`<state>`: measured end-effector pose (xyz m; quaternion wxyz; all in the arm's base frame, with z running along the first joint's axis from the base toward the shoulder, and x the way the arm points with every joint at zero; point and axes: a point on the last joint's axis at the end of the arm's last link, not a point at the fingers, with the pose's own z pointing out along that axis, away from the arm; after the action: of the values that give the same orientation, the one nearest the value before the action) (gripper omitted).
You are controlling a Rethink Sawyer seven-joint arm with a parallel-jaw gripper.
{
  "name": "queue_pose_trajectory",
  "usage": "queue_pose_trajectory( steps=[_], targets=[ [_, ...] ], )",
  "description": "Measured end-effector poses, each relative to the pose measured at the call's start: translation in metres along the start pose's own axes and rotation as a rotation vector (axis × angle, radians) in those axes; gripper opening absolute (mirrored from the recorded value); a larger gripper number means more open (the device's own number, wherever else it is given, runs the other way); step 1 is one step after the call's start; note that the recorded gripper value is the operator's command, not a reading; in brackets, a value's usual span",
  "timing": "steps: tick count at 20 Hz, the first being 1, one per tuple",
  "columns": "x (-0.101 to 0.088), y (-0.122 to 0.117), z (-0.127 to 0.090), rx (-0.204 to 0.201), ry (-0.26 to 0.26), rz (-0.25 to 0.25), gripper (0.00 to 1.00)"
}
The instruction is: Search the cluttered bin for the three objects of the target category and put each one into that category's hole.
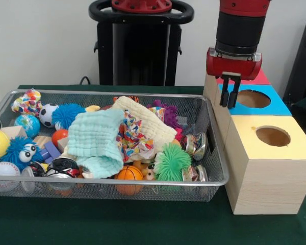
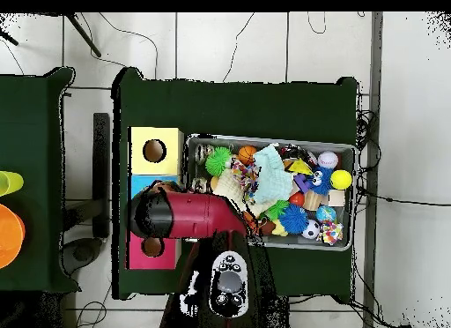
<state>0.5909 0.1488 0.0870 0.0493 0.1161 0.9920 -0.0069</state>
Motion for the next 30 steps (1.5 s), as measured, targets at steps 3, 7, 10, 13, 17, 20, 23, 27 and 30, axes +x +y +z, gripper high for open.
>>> queue_pose_trajectory(
  steps=[3,7,10,13,17,20,23,27,30],
  targets=[
    [0.006,0.005,-0.002,0.083,-0.043,-0.111,0.0],
    [0.015,0.019,-0.009,0.156,-0.089,-0.241,0.0],
    [0.018,0.026,-0.013,0.179,-0.11,-0.292,0.0],
    [0.014,0.023,-0.015,0.189,-0.121,-0.305,0.0],
    [-0.002,-0.009,-0.017,0.211,-0.128,-0.283,0.0],
    [-0.014,-0.034,-0.019,0.226,-0.131,-0.26,0.0],
    [-0.03,-0.075,-0.023,0.248,-0.135,-0.221,0.0],
    [-0.043,-0.112,-0.029,0.267,-0.144,-0.185,0.0],
    [-0.051,-0.138,-0.036,0.286,-0.156,-0.172,1.0]
  ],
)
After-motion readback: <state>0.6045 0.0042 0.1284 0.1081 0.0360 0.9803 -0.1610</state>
